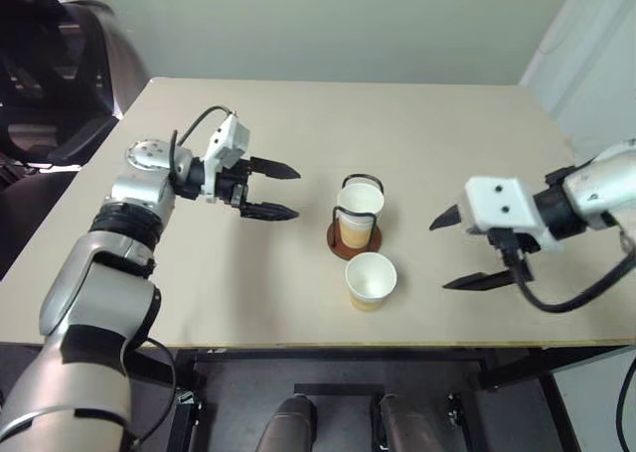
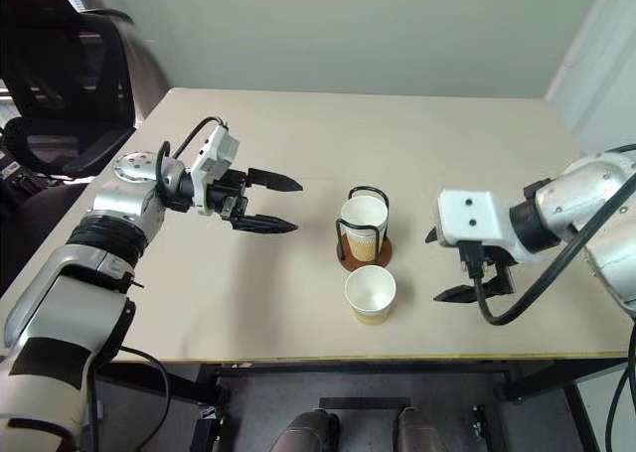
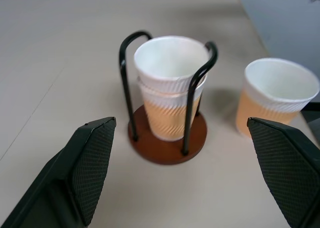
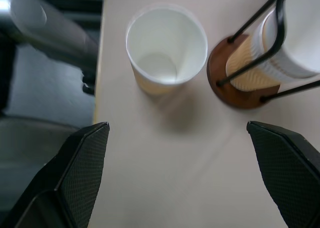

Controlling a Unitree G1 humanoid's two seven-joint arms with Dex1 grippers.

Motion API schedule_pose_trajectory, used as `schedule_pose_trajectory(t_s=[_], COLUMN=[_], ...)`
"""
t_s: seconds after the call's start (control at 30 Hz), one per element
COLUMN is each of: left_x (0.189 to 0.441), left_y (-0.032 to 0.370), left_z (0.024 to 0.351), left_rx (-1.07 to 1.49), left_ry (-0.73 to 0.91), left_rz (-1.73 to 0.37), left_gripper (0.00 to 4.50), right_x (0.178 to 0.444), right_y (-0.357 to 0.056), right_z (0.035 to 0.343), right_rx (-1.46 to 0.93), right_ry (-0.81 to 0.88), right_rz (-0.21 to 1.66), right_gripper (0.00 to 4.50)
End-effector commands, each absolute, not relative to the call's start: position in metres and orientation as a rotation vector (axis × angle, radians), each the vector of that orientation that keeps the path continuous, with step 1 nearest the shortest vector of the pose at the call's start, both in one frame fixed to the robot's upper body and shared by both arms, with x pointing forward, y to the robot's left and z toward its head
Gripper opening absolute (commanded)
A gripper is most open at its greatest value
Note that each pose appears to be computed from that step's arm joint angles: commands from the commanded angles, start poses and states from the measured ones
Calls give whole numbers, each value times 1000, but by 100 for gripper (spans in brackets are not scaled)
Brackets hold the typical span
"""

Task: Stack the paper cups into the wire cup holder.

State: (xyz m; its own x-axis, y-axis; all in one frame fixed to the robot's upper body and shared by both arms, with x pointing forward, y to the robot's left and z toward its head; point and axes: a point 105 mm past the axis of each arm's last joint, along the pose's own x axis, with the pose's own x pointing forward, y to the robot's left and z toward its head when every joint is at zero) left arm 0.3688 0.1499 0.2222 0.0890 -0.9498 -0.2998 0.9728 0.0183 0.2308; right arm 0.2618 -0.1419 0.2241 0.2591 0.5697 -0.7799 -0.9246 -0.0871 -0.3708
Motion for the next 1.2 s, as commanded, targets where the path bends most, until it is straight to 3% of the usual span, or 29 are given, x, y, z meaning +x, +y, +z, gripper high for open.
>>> schedule_pose_trajectory(t_s=[0.03, 0.37, 0.77, 1.2], left_x=[353, 330, 328, 329], left_y=[149, 152, 142, 142], left_z=[220, 211, 227, 229], left_rx=[488, 564, 505, 494], left_ry=[82, 122, 2, 3], left_rz=[-1590, -1690, -1715, -1710], left_gripper=[450, 450, 450, 450], right_x=[263, 260, 251, 256], right_y=[-139, -115, -115, -97], right_z=[229, 219, 203, 190], right_rx=[-1128, -1118, -1190, -1198], right_ry=[382, 319, 347, 297], right_rz=[1281, 1339, 1372, 1390], right_gripper=[447, 447, 447, 447])
